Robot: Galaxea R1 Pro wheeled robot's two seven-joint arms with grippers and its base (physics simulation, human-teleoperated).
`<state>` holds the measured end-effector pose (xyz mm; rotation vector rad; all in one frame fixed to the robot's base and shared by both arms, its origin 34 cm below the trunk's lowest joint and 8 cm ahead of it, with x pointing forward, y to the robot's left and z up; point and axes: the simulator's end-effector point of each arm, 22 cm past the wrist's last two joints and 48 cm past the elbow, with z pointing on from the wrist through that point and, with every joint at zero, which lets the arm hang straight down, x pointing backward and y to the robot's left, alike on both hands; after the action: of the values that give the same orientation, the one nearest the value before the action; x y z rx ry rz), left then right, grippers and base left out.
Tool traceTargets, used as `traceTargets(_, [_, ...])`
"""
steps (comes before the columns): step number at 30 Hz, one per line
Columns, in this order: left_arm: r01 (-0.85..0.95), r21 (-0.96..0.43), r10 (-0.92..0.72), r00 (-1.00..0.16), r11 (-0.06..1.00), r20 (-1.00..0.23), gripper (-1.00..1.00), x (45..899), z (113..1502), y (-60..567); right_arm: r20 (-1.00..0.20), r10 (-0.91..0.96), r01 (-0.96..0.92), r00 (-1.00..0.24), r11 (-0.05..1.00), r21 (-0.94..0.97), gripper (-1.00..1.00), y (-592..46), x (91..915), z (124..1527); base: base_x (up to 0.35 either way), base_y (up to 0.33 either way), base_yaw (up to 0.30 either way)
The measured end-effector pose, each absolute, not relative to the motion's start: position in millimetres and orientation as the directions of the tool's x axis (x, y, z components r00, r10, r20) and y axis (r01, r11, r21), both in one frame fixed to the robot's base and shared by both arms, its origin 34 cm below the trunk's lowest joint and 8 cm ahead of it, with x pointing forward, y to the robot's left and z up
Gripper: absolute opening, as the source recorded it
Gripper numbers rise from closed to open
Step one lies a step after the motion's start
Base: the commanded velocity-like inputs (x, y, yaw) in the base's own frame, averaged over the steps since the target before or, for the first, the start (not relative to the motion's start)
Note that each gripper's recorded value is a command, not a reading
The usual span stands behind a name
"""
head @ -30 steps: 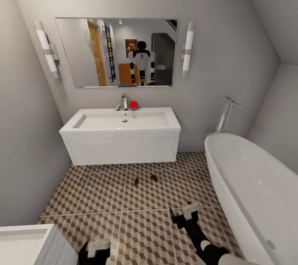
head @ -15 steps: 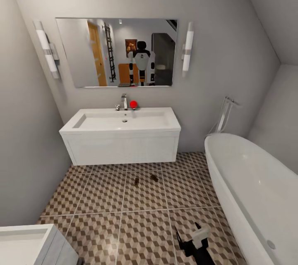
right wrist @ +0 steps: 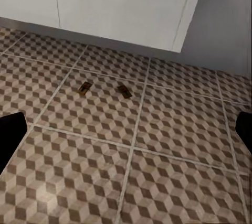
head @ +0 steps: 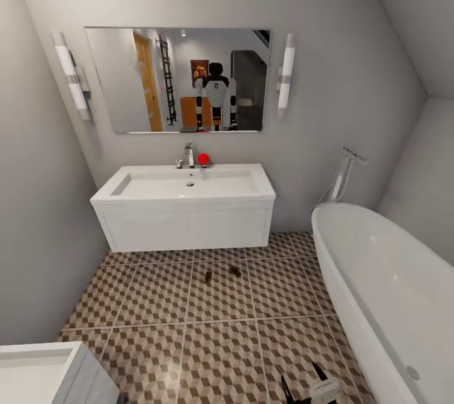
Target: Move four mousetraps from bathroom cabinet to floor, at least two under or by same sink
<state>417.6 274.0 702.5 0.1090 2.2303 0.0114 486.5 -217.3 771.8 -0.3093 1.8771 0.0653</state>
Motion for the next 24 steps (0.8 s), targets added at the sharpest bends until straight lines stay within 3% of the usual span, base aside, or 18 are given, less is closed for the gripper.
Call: traceTargets(24, [0.042, 0.061, 0.074, -0.610, 0.997, -0.789, 1.00, 419, 704, 289, -0.936, -0.172, -0.170, -0.306, 0.978, -0.124, 1.00, -232, 478, 769, 0.000, 0.000, 0.000])
